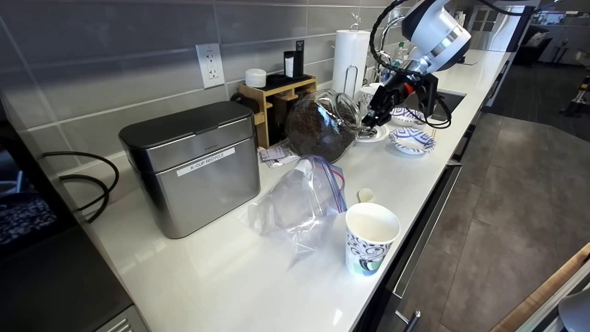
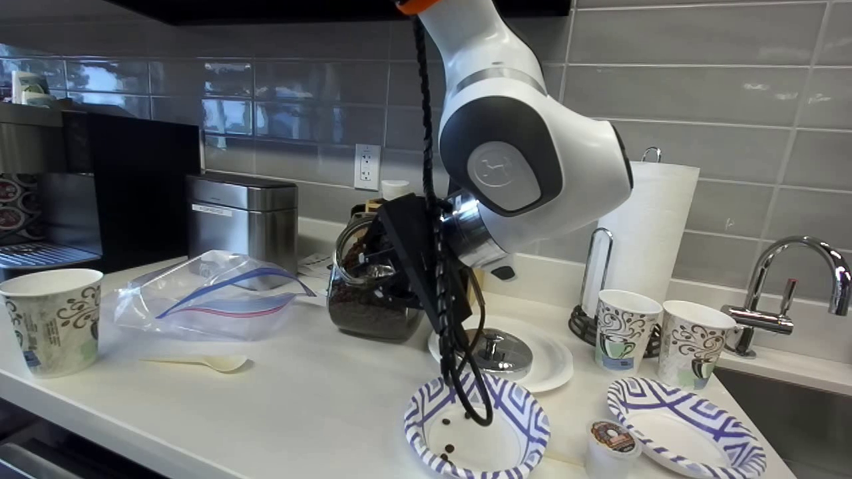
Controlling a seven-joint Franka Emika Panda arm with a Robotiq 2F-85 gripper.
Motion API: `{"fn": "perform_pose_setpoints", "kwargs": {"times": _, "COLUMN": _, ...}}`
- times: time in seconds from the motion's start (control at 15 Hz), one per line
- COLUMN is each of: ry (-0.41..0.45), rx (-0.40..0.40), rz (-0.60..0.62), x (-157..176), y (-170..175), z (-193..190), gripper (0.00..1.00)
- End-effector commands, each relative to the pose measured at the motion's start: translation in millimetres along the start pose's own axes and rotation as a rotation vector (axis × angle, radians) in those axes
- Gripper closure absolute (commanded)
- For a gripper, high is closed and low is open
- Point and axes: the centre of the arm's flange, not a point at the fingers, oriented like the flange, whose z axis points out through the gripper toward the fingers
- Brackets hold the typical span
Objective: Scoop up the contents in the jug and put them in the bowl
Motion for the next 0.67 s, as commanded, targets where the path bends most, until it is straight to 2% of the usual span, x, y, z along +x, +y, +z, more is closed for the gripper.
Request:
{"fn": "perform_pose_setpoints", "kwargs": {"times": 0.0, "ry": -0.018, "rx": -0.002, "rz": 0.014, "x": 2, "y": 2, "z": 1, "gripper": 0.35}}
{"fn": "perform_pose_setpoints", "kwargs": {"times": 0.27, "ry": -0.029, "rx": 0.005, "rz": 0.006, "x": 4, "y": -1, "z": 7, "gripper": 0.05}}
{"fn": "perform_pose_setpoints", "kwargs": {"times": 0.33, "ry": -0.033, "rx": 0.006, "rz": 0.004, "x": 5, "y": -1, "z": 9, "gripper": 0.01}}
{"fn": "perform_pose_setpoints", "kwargs": {"times": 0.53, "ry": -0.041, "rx": 0.010, "rz": -0.001, "x": 7, "y": -4, "z": 14, "gripper": 0.00}}
{"fn": "perform_pose_setpoints", "kwargs": {"times": 0.6, "ry": -0.043, "rx": 0.013, "rz": -0.003, "x": 7, "y": -4, "z": 15, "gripper": 0.17}}
